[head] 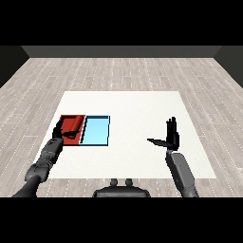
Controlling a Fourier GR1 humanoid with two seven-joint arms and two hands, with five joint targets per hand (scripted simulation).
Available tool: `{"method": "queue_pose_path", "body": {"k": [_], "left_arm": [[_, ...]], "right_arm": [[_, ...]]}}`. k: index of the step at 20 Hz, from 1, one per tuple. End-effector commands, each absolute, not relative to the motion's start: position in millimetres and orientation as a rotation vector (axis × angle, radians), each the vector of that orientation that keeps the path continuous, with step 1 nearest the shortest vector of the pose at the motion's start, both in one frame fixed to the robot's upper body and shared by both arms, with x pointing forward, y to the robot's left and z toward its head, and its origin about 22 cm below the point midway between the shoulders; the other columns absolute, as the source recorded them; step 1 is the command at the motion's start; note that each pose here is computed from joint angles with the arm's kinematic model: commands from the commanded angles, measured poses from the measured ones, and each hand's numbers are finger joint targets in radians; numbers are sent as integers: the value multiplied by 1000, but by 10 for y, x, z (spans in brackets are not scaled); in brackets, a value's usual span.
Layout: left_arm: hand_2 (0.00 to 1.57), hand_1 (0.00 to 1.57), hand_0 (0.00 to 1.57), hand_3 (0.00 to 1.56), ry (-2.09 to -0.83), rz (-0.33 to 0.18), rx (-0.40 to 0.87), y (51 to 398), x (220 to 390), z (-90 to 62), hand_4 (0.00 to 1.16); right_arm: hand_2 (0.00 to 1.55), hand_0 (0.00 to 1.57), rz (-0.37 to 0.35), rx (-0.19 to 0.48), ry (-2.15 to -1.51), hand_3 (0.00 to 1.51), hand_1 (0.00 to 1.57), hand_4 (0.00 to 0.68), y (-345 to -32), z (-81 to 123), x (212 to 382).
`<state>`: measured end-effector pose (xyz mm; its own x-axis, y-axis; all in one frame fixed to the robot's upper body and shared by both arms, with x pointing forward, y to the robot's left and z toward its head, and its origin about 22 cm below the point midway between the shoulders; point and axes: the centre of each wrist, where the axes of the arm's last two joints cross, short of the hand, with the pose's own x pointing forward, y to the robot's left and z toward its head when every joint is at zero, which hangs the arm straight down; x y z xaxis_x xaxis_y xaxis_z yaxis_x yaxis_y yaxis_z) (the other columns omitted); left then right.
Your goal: Pick the red can and put it in the red box
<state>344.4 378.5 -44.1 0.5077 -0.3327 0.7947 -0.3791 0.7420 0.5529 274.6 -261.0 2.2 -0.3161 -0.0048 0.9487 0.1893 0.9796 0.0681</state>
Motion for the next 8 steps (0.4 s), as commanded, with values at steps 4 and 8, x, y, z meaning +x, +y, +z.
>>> {"method": "queue_pose_path", "body": {"k": [4, 8], "left_arm": [[381, 670, 670, 0, -1515, 100, 541, 3718, 3704, -72, 0], [0, 0, 0, 0, -1671, 87, 395, 3562, 3564, -267, 0]], "right_arm": [[0, 0, -169, -63, -1938, 0, 0, 0, -2543, 176, 2782], [0, 0, -97, -20, -1932, 0, 0, 0, -2519, 60, 2626]]}}
